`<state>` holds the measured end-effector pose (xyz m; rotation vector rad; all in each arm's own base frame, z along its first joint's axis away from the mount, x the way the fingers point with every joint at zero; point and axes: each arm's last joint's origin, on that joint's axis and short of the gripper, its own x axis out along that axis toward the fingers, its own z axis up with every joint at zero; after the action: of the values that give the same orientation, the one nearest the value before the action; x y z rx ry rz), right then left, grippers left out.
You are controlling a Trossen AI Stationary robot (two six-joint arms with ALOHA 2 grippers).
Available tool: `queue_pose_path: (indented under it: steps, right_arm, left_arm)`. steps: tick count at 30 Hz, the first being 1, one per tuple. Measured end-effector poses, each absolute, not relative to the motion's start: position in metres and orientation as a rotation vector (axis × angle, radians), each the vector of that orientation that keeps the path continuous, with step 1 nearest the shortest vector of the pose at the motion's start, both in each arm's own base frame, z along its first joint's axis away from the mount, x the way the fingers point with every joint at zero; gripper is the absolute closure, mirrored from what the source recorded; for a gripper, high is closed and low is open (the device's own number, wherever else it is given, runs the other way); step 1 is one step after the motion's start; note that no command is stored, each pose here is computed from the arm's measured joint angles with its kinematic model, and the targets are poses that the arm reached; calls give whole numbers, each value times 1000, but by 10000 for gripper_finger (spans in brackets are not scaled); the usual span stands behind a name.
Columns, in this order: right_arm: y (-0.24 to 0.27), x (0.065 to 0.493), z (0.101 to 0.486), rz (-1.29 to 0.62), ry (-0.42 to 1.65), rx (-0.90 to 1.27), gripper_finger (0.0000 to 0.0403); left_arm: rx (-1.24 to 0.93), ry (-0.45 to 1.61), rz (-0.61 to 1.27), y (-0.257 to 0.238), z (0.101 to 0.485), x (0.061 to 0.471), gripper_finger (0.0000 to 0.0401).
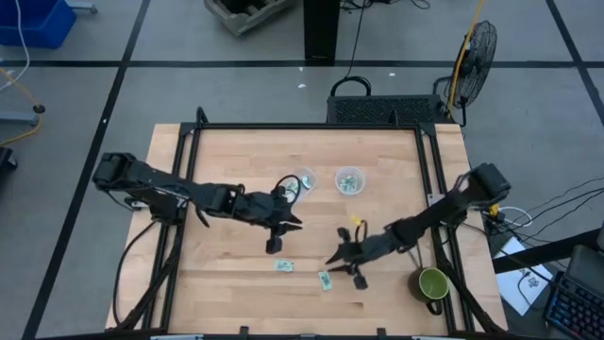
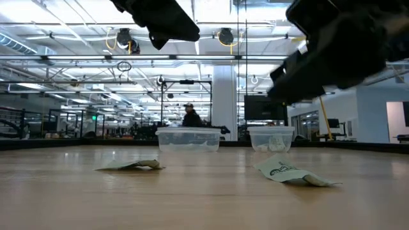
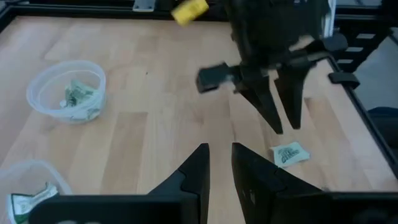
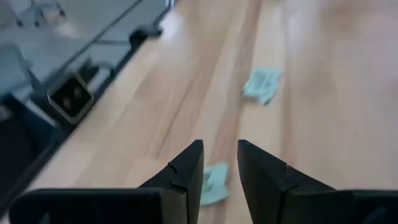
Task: Pick and place Stevia / Truvia into bins
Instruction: Put the stevia packet into the right transparent container
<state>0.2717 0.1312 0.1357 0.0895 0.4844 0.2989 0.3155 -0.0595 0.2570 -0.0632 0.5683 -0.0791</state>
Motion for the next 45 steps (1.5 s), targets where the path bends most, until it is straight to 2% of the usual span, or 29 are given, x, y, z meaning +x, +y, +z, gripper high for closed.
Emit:
queue_pose_path:
  steps: [7,20,37,45]
  right_arm:
    - [146,276,110,306,506,177,312]
    - [139,281,79,212,572,262,312]
    - [144,283,81,250,509,315,312]
    - [143,281,77,236,560,343,312]
  left_arm:
    - [-101,560,-57,-67,257,314,329]
    - [-92,537,-79,-73,260,314,329]
    - [-72,516,-29,-71,261,315,329]
    - [-72,517,-29,-71,261,315,329]
